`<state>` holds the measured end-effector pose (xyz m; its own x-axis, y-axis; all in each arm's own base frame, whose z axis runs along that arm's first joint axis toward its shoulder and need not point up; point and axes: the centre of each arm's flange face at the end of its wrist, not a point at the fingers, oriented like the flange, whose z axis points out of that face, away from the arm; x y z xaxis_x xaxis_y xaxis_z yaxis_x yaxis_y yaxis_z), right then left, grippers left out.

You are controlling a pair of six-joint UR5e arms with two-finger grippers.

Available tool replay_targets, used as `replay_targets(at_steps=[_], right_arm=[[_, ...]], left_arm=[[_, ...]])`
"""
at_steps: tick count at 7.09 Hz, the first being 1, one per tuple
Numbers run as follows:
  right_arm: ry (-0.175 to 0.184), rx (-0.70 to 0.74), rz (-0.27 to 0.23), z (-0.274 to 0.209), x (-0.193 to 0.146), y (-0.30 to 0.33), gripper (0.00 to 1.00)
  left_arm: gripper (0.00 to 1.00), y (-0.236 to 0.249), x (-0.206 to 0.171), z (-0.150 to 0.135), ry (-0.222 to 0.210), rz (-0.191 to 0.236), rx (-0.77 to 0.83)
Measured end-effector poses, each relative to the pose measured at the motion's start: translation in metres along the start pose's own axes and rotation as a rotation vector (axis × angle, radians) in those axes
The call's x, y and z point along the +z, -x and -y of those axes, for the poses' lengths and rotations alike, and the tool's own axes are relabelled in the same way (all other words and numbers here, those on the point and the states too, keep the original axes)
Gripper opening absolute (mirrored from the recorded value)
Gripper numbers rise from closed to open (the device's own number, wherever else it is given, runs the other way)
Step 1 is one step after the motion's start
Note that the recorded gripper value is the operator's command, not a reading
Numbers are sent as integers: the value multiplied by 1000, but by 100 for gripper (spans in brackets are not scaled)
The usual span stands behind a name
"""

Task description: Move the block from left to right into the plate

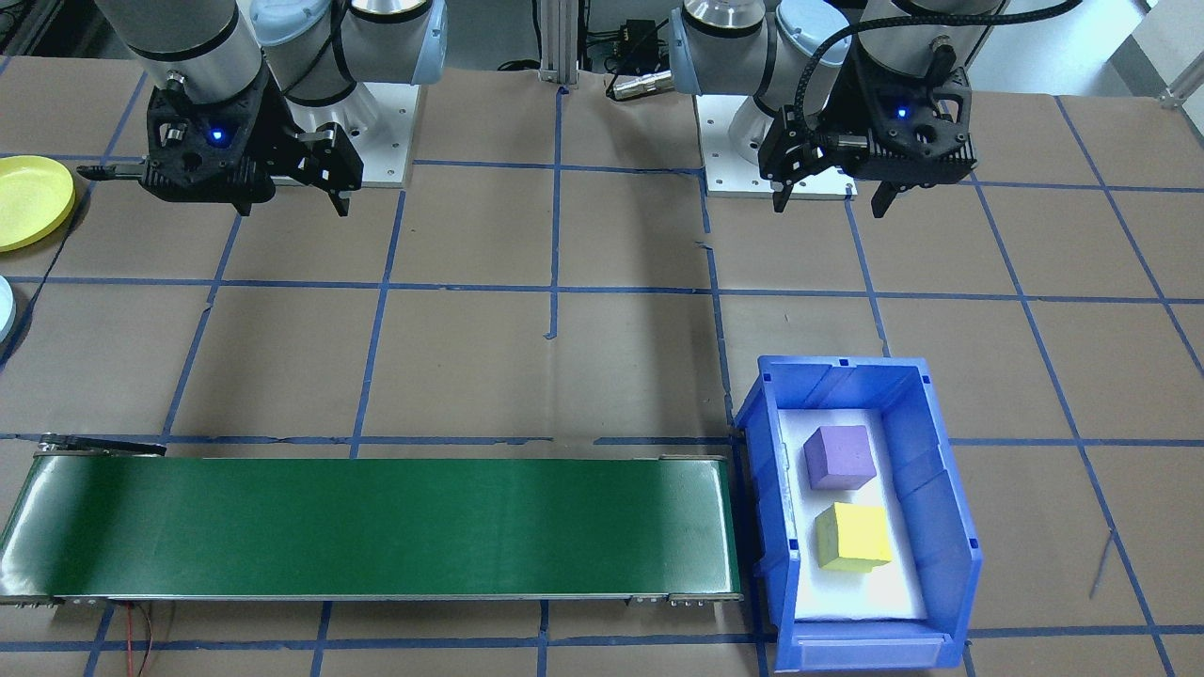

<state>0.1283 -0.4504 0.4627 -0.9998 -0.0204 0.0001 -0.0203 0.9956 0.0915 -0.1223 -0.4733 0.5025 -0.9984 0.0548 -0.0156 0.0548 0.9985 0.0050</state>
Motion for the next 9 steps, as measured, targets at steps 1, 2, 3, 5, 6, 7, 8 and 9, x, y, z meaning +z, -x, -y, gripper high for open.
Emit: replay_targets(at_steps=[1,2,3,5,6,7,8,9], right_arm=[[0,0,0,0,0,0,100],[0,0,0,0,0,0,100],[0,-1,0,0,0,0,100],[0,-1,0,0,0,0,100],[0,-1,0,0,0,0,100],[0,-1,0,0,0,0,100],[1,-1,0,0,0,0,100],[1,-1,0,0,0,0,100]], left_arm=[[100,6,16,27,-19,-7,-4],[100,19,47,61,-25,-10,-17],[100,37,81,93,-28,-11,-23],[100,63,143,131,-7,-8,-13],[100,74,166,139,9,-9,-21],[100,83,186,145,21,-10,-31],[100,87,203,149,30,-11,-36],[100,89,216,150,41,-11,-38]])
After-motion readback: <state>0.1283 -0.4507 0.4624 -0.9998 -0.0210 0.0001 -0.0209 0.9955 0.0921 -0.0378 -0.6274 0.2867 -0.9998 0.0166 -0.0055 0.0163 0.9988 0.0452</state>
